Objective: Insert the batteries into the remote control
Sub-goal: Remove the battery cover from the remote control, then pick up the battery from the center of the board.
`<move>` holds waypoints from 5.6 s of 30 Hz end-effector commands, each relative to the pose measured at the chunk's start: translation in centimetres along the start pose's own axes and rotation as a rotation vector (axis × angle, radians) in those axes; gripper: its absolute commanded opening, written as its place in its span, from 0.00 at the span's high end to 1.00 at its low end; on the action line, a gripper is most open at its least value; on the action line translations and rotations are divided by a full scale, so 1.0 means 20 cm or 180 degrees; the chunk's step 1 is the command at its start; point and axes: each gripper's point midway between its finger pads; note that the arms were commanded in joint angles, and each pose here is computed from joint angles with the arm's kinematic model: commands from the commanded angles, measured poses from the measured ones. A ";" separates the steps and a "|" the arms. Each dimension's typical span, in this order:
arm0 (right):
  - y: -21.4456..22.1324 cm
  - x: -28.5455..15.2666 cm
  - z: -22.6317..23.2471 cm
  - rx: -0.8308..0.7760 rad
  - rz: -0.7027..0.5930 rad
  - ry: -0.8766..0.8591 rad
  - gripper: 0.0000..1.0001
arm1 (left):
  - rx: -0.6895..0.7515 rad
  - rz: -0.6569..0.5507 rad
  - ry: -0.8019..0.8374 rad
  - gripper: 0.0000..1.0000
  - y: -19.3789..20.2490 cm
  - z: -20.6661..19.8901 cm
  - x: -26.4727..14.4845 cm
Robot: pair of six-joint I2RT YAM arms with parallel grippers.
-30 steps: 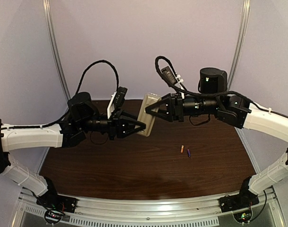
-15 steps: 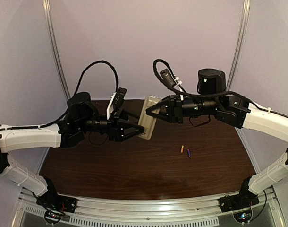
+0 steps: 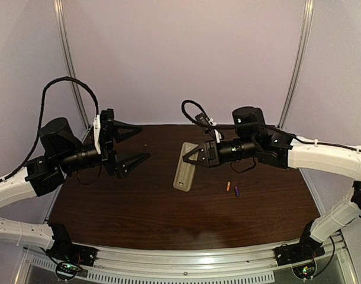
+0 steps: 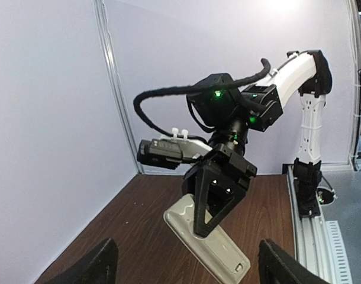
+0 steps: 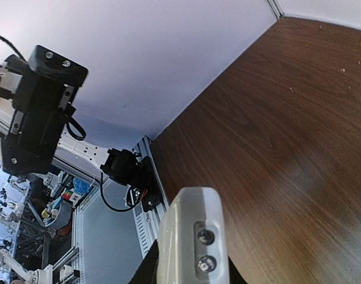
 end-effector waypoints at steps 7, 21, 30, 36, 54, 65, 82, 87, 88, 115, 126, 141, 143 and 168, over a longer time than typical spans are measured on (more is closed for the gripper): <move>0.23 0.19 -0.14 0.0585 0.0189 -0.0146 1.00 | 0.0867 0.1269 -0.0197 0.20 0.53 0.01 0.00; 0.35 0.32 -0.16 0.1067 0.0309 -0.0444 1.00 | 0.1411 0.2042 0.0080 0.47 0.91 -0.09 0.10; 0.38 0.35 -0.16 0.1164 0.0368 -0.0496 1.00 | 0.1615 0.2064 -0.0027 0.55 0.91 -0.06 0.12; 0.40 0.36 -0.17 0.1186 0.0413 -0.0477 1.00 | 0.1672 0.2016 -0.0043 0.61 0.90 -0.06 0.15; 0.39 0.37 -0.13 0.1260 0.0436 -0.0572 1.00 | 0.1851 0.2196 -0.0045 0.64 0.98 -0.08 0.17; 0.42 0.39 -0.12 0.1322 0.0483 -0.0643 1.00 | 0.1977 0.2115 -0.0238 0.68 0.93 -0.04 0.16; 0.39 0.39 -0.11 0.1369 0.0430 -0.0723 1.00 | 0.1946 0.1800 -0.0079 0.72 0.84 -0.12 0.12; 0.34 0.37 -0.10 0.1463 0.0329 -0.0810 1.00 | 0.1953 0.1993 -0.0023 0.72 0.92 -0.12 0.12; 0.34 0.36 -0.10 0.1468 0.0317 -0.0819 1.00 | 0.1950 0.2009 -0.0011 0.73 0.93 -0.12 0.12; 0.26 -0.29 -0.71 0.1320 -0.0259 0.0556 1.00 | -0.0319 0.1950 -0.1166 0.32 0.81 0.30 0.31; 0.36 -0.83 -0.95 0.1516 -0.0599 0.1468 1.00 | -0.1241 0.1917 -0.0900 0.43 1.04 0.28 0.82; 0.40 -1.02 -0.96 0.1350 -0.0742 0.1684 1.00 | -0.1356 0.2199 -0.1091 0.56 1.43 0.29 1.22; 0.40 -1.03 -0.96 0.1347 -0.0751 0.1688 1.00 | -0.1376 0.2212 -0.1098 0.56 1.47 0.30 1.24; 0.46 -1.03 -0.99 0.1462 -0.0738 0.1688 1.00 | -0.1357 0.2422 -0.1200 0.59 1.77 0.28 1.38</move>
Point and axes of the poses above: each gripper's point midway between its finger pads, its own x axis out along the fingers, its own z axis along the line the jaws close on, y = z × x, and after that the axes turned 12 degrees about -x, right-handed
